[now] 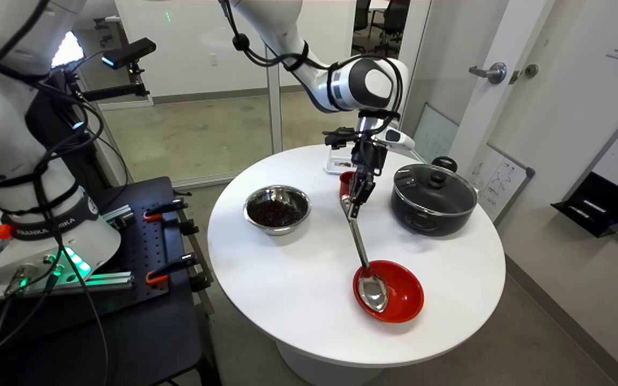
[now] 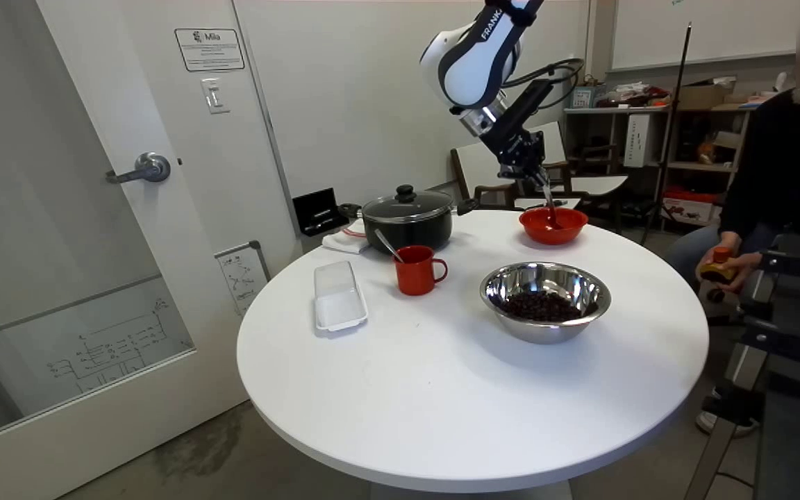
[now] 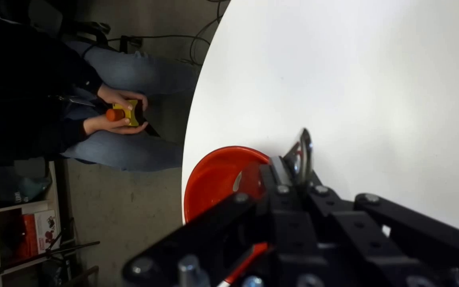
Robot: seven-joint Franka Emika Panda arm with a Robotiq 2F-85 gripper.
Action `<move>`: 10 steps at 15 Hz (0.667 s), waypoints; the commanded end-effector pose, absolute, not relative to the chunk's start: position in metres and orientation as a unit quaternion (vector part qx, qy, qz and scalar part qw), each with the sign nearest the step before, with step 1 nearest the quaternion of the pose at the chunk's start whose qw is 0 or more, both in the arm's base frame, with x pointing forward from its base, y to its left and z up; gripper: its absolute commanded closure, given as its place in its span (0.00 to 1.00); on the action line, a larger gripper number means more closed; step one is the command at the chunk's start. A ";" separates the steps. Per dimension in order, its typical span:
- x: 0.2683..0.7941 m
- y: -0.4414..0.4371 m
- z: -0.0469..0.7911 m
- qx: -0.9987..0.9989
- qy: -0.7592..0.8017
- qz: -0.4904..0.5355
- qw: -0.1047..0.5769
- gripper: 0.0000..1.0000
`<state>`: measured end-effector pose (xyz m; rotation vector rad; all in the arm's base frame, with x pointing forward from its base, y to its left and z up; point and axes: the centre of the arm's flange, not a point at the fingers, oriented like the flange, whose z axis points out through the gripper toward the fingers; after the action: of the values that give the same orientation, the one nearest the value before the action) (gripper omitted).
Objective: Pick the spoon in the red bowl and stir the contents in the silver bowl, then put the spoon back in the red bowl
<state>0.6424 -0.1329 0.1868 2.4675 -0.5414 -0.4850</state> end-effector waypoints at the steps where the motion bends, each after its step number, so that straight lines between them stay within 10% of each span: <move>1: 0.652 -0.138 0.185 0.916 -0.191 -0.187 0.300 0.99; 10: 0.660 -0.146 0.183 0.915 -0.190 -0.180 0.306 0.99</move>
<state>0.6493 -0.1442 0.1828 2.4437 -0.5413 -0.4752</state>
